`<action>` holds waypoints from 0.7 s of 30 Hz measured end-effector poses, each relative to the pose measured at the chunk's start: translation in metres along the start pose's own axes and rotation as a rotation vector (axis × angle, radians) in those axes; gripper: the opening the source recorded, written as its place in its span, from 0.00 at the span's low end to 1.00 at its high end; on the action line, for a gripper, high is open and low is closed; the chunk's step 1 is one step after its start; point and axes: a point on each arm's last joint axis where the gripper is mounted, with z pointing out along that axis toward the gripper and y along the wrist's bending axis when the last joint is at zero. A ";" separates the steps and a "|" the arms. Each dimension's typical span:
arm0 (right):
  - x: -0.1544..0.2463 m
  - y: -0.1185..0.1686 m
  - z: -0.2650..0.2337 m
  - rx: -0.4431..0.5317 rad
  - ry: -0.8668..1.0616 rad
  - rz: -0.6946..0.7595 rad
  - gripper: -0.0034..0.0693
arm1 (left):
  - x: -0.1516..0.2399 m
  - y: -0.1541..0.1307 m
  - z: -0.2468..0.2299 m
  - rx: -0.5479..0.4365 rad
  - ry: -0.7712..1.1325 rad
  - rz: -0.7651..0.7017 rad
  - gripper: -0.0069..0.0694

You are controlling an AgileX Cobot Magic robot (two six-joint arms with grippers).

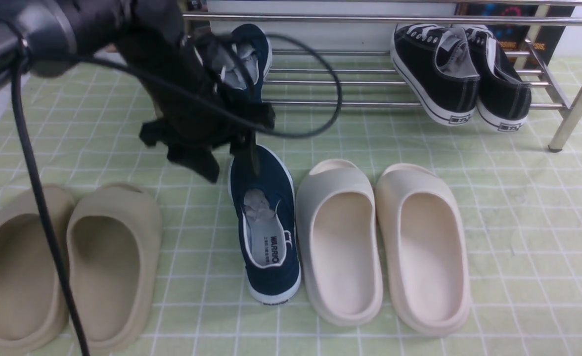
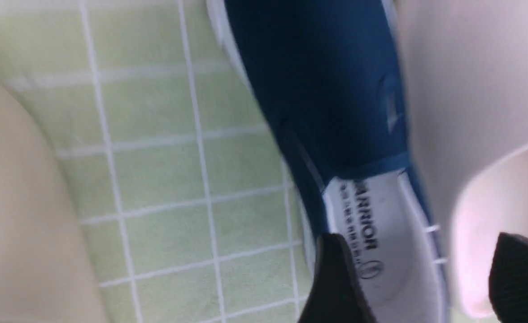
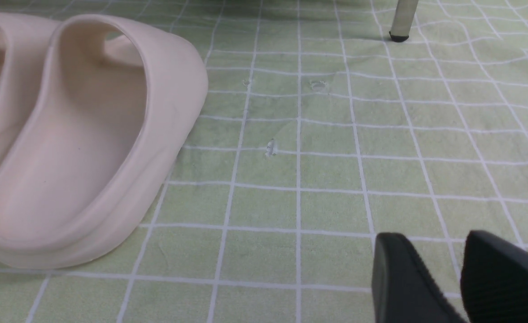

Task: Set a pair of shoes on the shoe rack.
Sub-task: Use the left arm to grab the shoe closest to it

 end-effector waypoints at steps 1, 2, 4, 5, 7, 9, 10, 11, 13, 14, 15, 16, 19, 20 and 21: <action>0.000 0.000 0.000 0.000 0.000 0.000 0.38 | 0.005 0.005 0.012 -0.003 0.004 -0.015 0.69; 0.000 0.000 0.000 0.000 0.000 0.000 0.38 | 0.010 0.009 0.023 -0.005 0.004 -0.031 0.69; 0.000 0.000 0.000 0.000 0.000 0.000 0.38 | 0.017 0.016 0.040 -0.002 -0.006 -0.059 0.67; 0.000 0.000 0.000 0.000 0.000 0.000 0.38 | 0.019 0.018 0.046 0.003 -0.013 -0.072 0.66; 0.000 0.000 0.000 0.000 0.000 0.000 0.38 | 0.020 0.023 0.059 0.006 -0.029 -0.095 0.59; 0.000 0.000 0.000 0.000 0.000 0.000 0.38 | 0.020 0.025 0.068 0.004 -0.035 -0.104 0.49; 0.000 0.000 0.000 0.000 0.000 0.000 0.38 | 0.019 0.026 0.071 0.006 -0.042 -0.109 0.39; 0.000 0.000 0.000 0.000 0.000 0.000 0.38 | 0.018 0.026 0.074 0.008 -0.044 -0.114 0.31; 0.000 0.000 0.000 0.000 0.000 0.000 0.38 | 0.018 0.026 0.074 0.008 -0.047 -0.115 0.16; 0.000 0.000 0.000 0.000 0.000 0.000 0.38 | 0.018 0.026 0.074 0.006 -0.046 -0.113 0.09; 0.000 0.000 0.000 0.000 0.000 0.000 0.38 | 0.018 0.026 0.074 0.006 -0.043 -0.113 0.09; 0.000 0.000 0.000 0.000 0.000 0.000 0.38 | 0.019 0.026 0.072 0.006 -0.041 -0.110 0.08; 0.000 0.000 0.000 0.000 0.000 0.000 0.38 | 0.026 0.022 0.054 0.001 -0.008 -0.079 0.09; 0.000 0.000 0.000 0.000 0.000 0.000 0.38 | 0.028 0.020 0.042 0.003 0.001 -0.063 0.09; 0.000 0.000 0.000 0.000 0.000 0.000 0.38 | 0.030 0.017 0.029 0.006 0.002 -0.044 0.09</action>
